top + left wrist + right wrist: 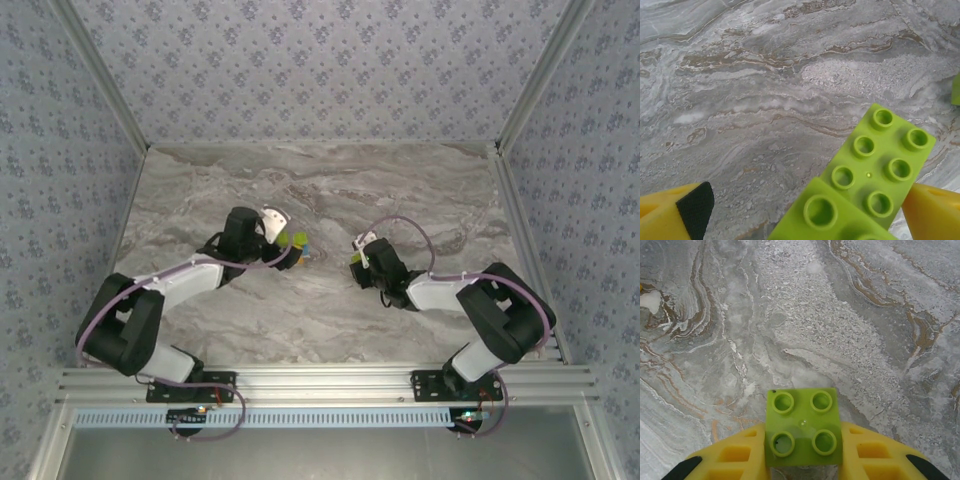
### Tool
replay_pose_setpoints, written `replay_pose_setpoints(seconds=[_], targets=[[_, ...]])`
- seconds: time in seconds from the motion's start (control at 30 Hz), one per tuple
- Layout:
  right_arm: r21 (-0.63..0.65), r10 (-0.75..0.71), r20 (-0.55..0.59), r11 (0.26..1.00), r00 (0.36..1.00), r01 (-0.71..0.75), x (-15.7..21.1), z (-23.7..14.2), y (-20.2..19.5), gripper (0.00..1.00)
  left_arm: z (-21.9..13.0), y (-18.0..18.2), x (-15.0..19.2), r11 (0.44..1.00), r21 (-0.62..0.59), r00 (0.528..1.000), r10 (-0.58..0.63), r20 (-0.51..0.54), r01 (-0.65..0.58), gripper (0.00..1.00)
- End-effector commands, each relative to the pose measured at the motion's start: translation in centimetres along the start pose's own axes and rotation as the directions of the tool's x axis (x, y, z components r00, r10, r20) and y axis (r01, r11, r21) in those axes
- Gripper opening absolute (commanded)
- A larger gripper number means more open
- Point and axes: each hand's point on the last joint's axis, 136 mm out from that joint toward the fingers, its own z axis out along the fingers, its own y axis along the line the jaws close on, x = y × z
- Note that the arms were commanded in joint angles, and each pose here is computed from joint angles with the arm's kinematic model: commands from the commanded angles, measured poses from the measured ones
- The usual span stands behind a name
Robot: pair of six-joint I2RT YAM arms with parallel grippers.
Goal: Assemble a carrot with lego
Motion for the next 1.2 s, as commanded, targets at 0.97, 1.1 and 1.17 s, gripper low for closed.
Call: replay_pose_setpoints(seconds=[0.97,1.1,1.17], targets=[[-0.014,-0.004,-0.007,1.0,1.0,0.004,-0.5,0.4,0.3,0.22,1.9,-2.6,-0.8,0.98,0.199,0.999,0.013,-0.033,-0.006,0.58],[-0.02,-0.008,-0.002,1.0,1.0,0.008,-0.7,0.2,0.4,0.22,1.9,-2.8,-0.5,0.978,0.206,0.999,0.014,-0.042,-0.005,0.53],[-0.02,-0.014,-0.004,1.0,1.0,0.014,-0.8,0.1,0.3,0.22,1.8,-2.8,-0.4,0.978,0.207,0.999,0.015,-0.043,-0.006,0.51]])
